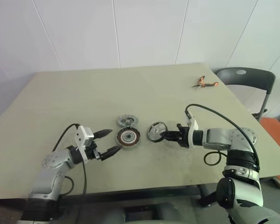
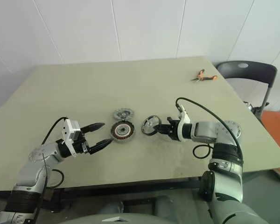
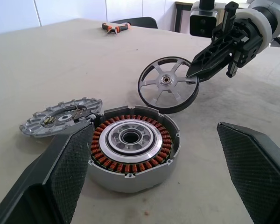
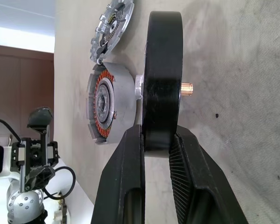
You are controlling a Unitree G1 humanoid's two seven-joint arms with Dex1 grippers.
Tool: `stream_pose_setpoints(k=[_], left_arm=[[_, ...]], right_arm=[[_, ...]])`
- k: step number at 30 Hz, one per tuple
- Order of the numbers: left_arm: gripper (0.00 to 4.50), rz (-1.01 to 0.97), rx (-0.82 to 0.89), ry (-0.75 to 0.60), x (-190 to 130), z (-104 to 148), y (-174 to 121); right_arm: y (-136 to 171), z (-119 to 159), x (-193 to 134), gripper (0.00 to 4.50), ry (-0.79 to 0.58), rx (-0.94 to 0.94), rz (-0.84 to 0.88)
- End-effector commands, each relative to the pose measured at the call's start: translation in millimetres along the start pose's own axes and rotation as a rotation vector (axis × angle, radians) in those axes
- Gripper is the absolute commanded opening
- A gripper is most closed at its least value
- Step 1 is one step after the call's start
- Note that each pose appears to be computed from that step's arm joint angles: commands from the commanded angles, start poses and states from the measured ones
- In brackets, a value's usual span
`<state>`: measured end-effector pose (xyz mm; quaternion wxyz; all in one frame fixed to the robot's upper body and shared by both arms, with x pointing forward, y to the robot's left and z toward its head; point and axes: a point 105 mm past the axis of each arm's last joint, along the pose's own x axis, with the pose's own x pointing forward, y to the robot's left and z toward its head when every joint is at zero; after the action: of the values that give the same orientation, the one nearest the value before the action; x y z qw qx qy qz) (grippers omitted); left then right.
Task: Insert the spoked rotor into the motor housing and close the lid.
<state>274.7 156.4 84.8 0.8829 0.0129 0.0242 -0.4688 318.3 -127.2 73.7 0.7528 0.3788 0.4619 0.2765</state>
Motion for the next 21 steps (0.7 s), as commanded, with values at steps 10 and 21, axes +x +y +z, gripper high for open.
stream_pose_setpoints(k=[10, 21], left_arm=[[4.5, 0.037, 0.042, -0.025, -6, 12, 9], [4.5, 0.081, 0.02, -0.076, -24, 21, 13]], right_arm=[[26, 29, -4, 0.4, -0.13, 0.049, 0.17], [73, 5, 17, 0.4, -0.057, 0.155, 0.541]])
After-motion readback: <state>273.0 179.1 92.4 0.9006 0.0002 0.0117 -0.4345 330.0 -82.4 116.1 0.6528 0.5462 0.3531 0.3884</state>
